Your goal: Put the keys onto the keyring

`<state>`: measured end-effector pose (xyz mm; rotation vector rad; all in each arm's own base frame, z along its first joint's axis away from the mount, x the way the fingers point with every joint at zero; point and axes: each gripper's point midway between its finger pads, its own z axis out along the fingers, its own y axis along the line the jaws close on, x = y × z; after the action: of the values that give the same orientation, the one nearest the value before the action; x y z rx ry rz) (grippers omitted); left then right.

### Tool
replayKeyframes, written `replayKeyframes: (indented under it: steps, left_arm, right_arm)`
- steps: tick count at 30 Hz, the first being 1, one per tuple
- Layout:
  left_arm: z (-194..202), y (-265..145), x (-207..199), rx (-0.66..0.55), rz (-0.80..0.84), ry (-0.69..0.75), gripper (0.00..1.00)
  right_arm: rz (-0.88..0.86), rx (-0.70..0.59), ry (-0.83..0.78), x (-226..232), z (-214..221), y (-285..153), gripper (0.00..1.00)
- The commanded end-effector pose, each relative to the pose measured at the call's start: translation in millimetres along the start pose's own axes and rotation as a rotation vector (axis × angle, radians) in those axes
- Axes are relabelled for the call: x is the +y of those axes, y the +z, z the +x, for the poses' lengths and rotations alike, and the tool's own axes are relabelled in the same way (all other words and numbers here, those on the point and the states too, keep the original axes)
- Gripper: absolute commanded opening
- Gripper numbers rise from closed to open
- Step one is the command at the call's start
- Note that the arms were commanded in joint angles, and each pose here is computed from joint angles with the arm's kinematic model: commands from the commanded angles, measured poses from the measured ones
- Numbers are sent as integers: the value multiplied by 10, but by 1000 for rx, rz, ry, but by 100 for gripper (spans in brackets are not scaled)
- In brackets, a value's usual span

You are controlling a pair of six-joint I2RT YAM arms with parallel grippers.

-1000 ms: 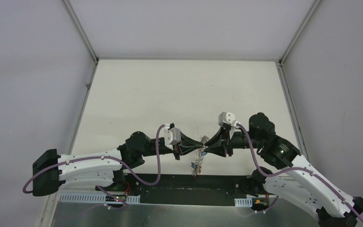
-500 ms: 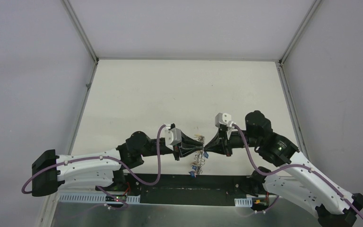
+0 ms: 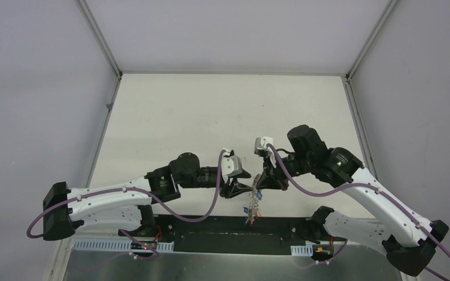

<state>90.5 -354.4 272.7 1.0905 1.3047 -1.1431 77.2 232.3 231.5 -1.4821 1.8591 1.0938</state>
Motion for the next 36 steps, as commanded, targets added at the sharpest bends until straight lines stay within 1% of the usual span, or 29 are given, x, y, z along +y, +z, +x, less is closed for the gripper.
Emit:
replayKeyframes:
  steps: [1,4,5,7,8,10,11,14,16,17,19,20,21,23,26,29,33,36]
  left_arm:
    - [13,150,-115,58,86,15,42]
    - [-2,237,-132,56,107,14,36]
    - [-3,258,-136,51,111,14,33]
    - [-33,287,-143,32,119,19,22]
    - [-30,295,-150,28,125,21,13]
    - [-51,299,-163,18,134,24,1]
    - [-53,298,-168,15,136,22,0]
    - [-87,273,-180,-1,138,21,0]
    - [-121,238,-164,-17,122,19,0]
    - [-139,218,-152,-28,111,16,0]
    - [-178,165,-130,-57,89,22,0]
    - [-193,138,-110,-73,75,26,0]
    - [-222,106,-98,-94,64,31,0]
    - [-276,45,-86,-137,44,6,0]
    - [-380,-43,-70,-207,22,12,0]
    - [-513,-134,-65,-299,9,24,0]
    - [-674,-253,-54,-417,-9,31,0]
    - [-727,-306,-43,-464,-20,25,0]
  right_arm:
    - [-14,-53,-79,84,-203,-117,0]
    - [-12,-60,-80,84,-205,-116,0]
    - [-12,-58,-77,84,-195,-114,0]
    - [-9,-58,-72,80,-184,-111,0]
    - [-8,-57,-72,80,-179,-111,0]
    - [-6,-53,-67,76,-154,-105,0]
    - [-4,-53,-67,73,-150,-105,0]
    - [11,-51,-68,53,-130,-108,0]
    - [34,-53,-69,21,-123,-116,4]
    - [46,-55,-71,7,-120,-122,9]
    - [83,-72,-78,-30,-129,-148,26]
    - [103,-83,-76,-48,-121,-161,32]
    - [124,-103,-84,-60,-130,-183,38]
    - [166,-149,-89,-84,-146,-222,45]
    - [193,-238,-99,-63,-204,-271,48]
    - [157,-311,-101,20,-256,-259,48]
    - [101,-349,-68,77,-286,-188,47]
    - [92,-376,-47,63,-331,-150,47]
